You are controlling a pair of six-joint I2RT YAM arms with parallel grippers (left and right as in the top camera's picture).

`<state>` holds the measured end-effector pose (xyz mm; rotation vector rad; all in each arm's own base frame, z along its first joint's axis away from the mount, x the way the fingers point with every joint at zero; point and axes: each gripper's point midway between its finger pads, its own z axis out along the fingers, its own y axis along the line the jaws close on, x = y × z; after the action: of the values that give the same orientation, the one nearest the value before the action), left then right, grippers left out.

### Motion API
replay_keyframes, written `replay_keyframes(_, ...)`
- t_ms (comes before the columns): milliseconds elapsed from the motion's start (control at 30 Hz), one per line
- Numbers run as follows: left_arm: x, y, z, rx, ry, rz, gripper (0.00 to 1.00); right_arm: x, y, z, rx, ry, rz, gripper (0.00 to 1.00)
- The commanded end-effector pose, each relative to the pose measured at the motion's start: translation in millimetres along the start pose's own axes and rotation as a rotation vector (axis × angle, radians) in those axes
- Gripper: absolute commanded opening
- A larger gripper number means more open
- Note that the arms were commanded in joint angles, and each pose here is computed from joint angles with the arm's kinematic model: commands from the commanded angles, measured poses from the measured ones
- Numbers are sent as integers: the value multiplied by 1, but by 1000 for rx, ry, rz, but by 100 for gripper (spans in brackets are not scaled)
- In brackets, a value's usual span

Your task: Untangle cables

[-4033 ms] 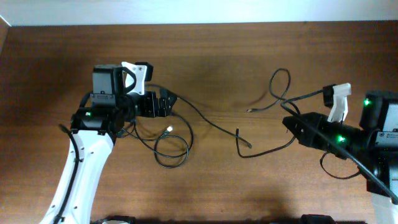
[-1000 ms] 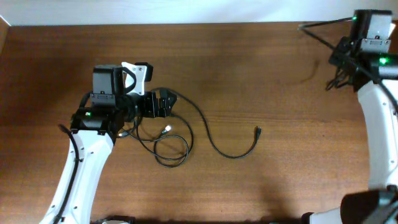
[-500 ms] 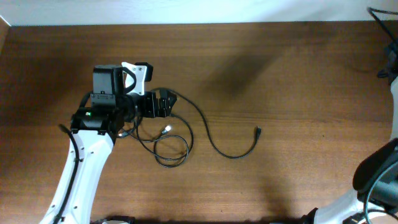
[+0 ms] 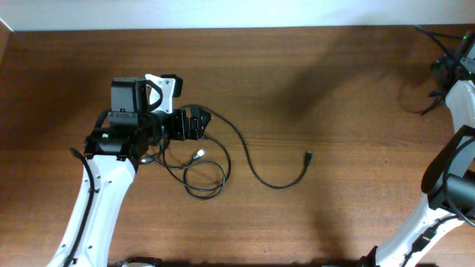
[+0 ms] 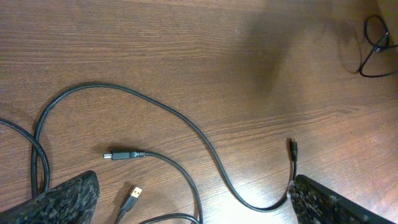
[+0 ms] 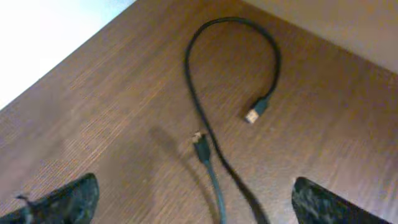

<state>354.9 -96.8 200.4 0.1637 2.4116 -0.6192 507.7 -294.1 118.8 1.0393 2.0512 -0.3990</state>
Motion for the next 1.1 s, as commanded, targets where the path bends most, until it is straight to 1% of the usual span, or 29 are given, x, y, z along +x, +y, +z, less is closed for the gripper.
replay_keyframes(0,-2,0,0,-3,-3,23,99,9,27,1,-165,52,-33,99)
replay_keyframes(67,-2,0,0,-3,-3,23,99,9,43,-4,-258,63,-30,99)
replay_keyframes(167,-2,0,0,-3,-3,23,99,-9,61,-19,-365,19,-21,99)
replay_keyframes(233,-2,0,0,-3,-3,23,99,-38,76,-41,-454,-63,-11,99)
replay_keyframes(300,-2,0,0,-3,-3,23,99,-67,80,-67,-491,-145,-4,99)
replay_keyframes(333,-2,0,0,-3,-3,23,99,-77,80,-80,-502,-173,-24,99)
replay_keyframes(400,-2,0,0,-3,-4,23,99,-76,92,-102,-575,-180,-157,99)
replay_keyframes(433,-2,0,0,-3,-3,23,99,-63,97,-109,-600,-149,-247,99)
replay_keyframes(467,-2,0,0,-3,-3,23,99,-48,98,-111,-595,-100,-298,99)
replay_keyframes(600,-2,0,0,-3,-3,23,99,22,80,-106,-543,192,-328,99)
replay_keyframes(767,-2,0,0,-3,-3,23,99,86,49,-105,-449,473,-343,99)
replay_keyframes(800,-2,0,0,-3,-3,23,99,94,46,-105,-439,500,-345,99)
replay_keyframes(867,-2,0,0,-3,-3,23,99,121,36,-103,-418,575,-346,99)
replay_keyframes(900,-2,0,0,-3,-3,23,99,141,31,-102,-404,619,-351,99)
replay_keyframes(967,-2,0,0,-3,-4,23,99,168,22,-99,-354,662,-387,99)
replay_keyframes(1000,-2,0,0,-3,-3,23,99,183,18,-96,-311,669,-423,99)
replay_keyframes(1067,-2,0,0,-3,-3,23,99,211,6,-89,-162,646,-459,99)
